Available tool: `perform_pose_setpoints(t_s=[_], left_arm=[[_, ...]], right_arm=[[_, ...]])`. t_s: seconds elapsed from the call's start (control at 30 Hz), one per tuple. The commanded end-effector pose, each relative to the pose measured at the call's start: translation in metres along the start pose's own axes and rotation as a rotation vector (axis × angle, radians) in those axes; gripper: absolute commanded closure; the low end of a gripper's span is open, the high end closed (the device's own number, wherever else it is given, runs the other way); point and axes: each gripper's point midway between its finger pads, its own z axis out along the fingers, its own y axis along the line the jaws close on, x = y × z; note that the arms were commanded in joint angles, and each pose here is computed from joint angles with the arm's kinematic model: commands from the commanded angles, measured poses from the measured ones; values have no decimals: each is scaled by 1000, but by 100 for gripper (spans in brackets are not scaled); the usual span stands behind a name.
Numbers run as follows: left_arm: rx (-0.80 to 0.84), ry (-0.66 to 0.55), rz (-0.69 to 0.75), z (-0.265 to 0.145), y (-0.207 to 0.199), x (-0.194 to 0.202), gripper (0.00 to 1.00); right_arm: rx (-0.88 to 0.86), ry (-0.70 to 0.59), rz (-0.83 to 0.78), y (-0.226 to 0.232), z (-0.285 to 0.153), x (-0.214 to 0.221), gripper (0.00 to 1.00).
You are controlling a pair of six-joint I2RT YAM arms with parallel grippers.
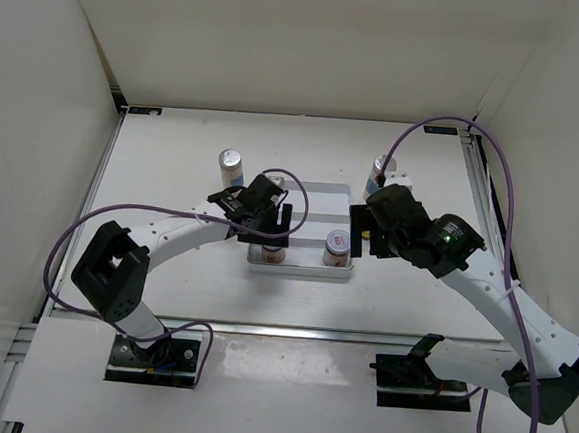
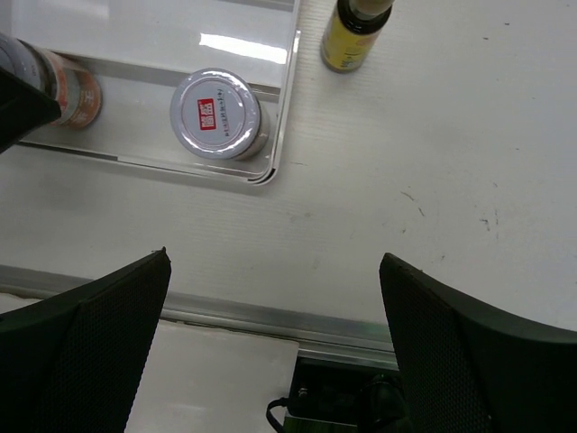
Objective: Organize the condiment bottles
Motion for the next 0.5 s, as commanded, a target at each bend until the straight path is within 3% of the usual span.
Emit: perform_pose_setpoints(t_s=[0.0,0.23,0.3,0.4,0.47], left_arm=[[-22,20,-19,-14,6,10,0],[-26,-99,-14,-70,3,-24,0],[-30,-187,16,-109,2,-47,0],[-55,-263,31,-137,15,-65,0],[-135,-310,12,-156,43,-69,0]], right_arm=[[67,-53,6,-11,-8,-16,0],[206,-69,10,-44,16,-51,0],[188,-28,21,-48,37,-64,0],[198,15,27,-55,54,-65,0],[166,14,52,-56,69,-69,0]])
